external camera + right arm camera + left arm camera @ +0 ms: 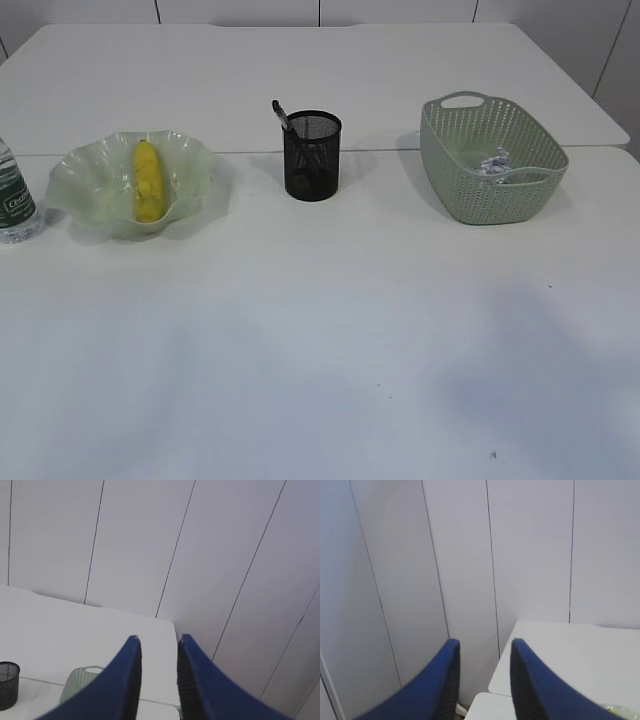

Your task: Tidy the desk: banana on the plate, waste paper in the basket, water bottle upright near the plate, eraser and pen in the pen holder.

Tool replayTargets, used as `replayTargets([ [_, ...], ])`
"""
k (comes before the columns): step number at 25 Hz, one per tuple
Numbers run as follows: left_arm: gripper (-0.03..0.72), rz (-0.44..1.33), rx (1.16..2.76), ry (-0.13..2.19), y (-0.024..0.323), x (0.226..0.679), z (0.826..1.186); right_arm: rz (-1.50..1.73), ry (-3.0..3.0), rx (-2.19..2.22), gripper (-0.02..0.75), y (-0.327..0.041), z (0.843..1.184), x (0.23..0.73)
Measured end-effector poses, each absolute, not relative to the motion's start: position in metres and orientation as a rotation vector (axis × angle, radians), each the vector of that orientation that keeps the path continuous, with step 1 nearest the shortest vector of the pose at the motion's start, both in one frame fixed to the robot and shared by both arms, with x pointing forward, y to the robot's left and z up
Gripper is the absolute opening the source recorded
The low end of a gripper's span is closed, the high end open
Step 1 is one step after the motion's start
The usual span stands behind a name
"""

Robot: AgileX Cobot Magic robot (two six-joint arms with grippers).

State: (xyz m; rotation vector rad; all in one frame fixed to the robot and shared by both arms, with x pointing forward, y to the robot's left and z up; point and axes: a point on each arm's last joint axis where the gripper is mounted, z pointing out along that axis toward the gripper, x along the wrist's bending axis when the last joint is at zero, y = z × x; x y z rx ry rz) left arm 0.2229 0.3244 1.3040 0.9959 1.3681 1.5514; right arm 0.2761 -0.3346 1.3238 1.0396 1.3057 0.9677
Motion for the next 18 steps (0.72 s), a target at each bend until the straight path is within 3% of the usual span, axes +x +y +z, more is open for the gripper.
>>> replayTargets([
  [12, 0.233, 1.500, 0.985, 1.338, 0.319, 0.207, 1.301, 1.071, 1.395, 0.965, 0.192, -0.356, 1.271, 0.218],
  [18, 0.233, 1.416, 1.113, 1.344, 0.312, 0.204, 1.291, 1.063, 1.424, 0.934, 0.192, -0.364, 1.264, 0.202],
])
